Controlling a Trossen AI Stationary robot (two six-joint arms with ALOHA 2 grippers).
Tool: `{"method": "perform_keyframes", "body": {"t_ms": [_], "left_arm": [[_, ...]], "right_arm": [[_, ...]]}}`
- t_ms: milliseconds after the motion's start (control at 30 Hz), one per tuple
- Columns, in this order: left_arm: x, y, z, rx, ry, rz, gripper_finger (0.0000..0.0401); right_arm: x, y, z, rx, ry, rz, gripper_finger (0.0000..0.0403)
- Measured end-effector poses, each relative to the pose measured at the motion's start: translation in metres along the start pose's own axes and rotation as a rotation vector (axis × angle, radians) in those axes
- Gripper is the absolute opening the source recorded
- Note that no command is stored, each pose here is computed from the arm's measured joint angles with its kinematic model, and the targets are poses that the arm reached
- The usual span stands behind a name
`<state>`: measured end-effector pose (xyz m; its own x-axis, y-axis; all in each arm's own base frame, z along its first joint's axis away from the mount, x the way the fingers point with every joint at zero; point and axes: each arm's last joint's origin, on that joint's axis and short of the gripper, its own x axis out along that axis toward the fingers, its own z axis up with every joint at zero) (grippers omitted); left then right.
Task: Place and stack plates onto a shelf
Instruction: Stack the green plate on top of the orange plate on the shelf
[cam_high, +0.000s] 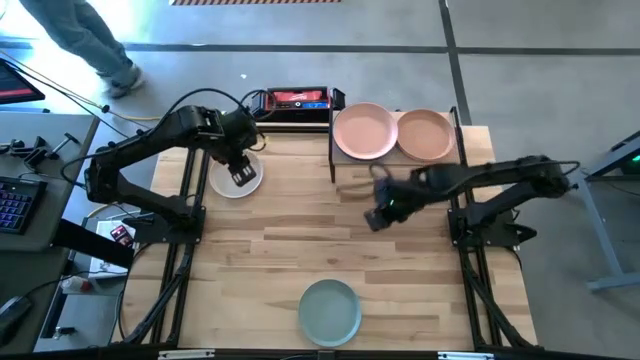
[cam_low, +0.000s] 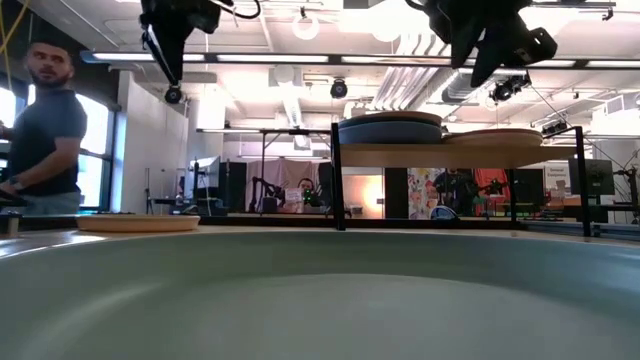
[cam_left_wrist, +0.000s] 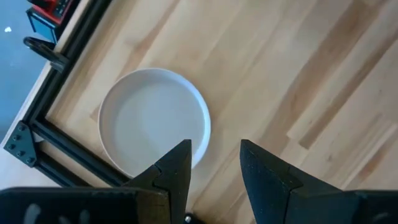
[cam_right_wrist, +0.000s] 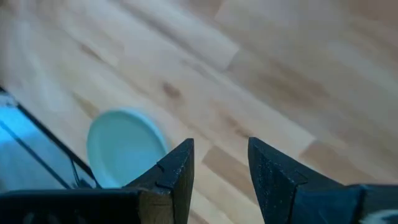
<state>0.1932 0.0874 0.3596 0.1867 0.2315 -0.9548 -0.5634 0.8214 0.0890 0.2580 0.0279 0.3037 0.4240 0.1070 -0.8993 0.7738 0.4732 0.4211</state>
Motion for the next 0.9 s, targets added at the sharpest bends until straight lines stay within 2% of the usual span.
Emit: {"method": "perform_keyframes", "body": {"t_ms": [367,600,900], "left_arm": [[-0.002,-0.014,-0.003,0.067,-0.001,-0.018,0.0127],[-0.003,-0.018,-0.004,0.085,-0.005,-0.024,0.0127],[-0.003,-0.018,-0.004,0.084,-0.008,-0.024,0.0127]], "right_arm": [[0.075,0.055,-0.053,-0.169,0.085,0.081,0.0130],[0.110,0.062,-0.076,-0.228,0.122,0.043,0.0130],[0.148,0.066,-0.094,-0.266,0.147,0.012,0.0130]]}}
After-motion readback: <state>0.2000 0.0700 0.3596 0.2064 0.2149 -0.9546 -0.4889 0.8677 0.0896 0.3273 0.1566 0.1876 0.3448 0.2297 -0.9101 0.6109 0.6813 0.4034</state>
